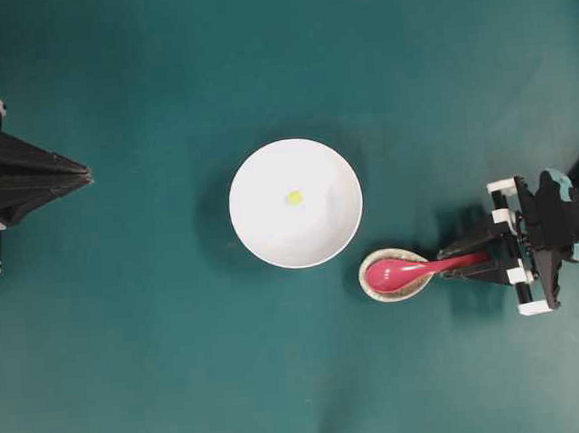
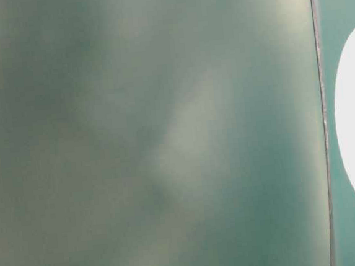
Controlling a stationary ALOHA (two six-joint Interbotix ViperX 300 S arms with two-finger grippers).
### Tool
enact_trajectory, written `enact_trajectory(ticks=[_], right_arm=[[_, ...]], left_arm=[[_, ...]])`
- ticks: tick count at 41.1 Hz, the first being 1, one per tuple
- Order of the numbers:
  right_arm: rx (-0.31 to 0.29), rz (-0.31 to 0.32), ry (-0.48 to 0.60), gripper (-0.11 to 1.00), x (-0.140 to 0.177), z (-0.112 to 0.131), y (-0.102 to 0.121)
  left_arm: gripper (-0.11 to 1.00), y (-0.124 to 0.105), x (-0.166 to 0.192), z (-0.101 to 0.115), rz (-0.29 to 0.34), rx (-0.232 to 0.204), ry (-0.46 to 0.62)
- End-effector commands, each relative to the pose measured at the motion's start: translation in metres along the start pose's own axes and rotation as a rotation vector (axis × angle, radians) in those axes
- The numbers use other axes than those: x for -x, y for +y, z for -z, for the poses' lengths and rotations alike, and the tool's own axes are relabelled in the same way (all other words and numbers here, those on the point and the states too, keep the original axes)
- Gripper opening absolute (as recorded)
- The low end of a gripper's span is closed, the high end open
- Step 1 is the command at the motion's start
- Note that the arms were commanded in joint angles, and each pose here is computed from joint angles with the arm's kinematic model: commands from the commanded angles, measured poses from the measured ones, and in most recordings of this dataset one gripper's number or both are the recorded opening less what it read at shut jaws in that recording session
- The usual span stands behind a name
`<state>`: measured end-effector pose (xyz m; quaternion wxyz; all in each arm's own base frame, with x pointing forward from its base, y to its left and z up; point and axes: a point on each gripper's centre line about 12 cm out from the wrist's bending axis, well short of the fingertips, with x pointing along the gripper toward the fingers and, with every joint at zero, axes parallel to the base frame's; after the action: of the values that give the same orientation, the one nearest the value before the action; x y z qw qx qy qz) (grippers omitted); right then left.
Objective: Scoop the yellow hexagonal prism block from the bowl with a spoon using the right arm.
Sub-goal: 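Lift the pink spoon out of the spoon rest with the right gripper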
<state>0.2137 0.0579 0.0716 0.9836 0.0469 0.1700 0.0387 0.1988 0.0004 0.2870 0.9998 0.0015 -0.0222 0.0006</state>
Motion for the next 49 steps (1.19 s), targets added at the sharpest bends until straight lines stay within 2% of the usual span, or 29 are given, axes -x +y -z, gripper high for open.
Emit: enact_trajectory(ticks=[1, 6, 24, 35, 49], right_arm=[[-0.005, -0.007, -0.019, 0.32, 0.000, -0.004, 0.002], [-0.005, -0.006, -0.017, 0.25, 0.000, -0.003, 0.002], [-0.010, -0.010, -0.040, 0.25, 0.001, -0.008, 0.002], [-0.042, -0.006, -0.116, 0.25, 0.004, -0.031, 0.002], [-0.029, 0.003, -0.128, 0.24, 0.003, -0.066, 0.002]], left_arm=[[0.11, 0.000, -0.004, -0.010, 0.001, -0.001, -0.021], [0.11, 0.000, -0.003, -0.010, 0.001, -0.001, -0.023], [0.11, 0.000, -0.003, -0.010, 0.001, -0.001, -0.023], [0.11, 0.000, -0.004, -0.009, 0.001, -0.003, -0.017], [0.11, 0.000, -0.004, -0.005, 0.001, -0.003, 0.018]])
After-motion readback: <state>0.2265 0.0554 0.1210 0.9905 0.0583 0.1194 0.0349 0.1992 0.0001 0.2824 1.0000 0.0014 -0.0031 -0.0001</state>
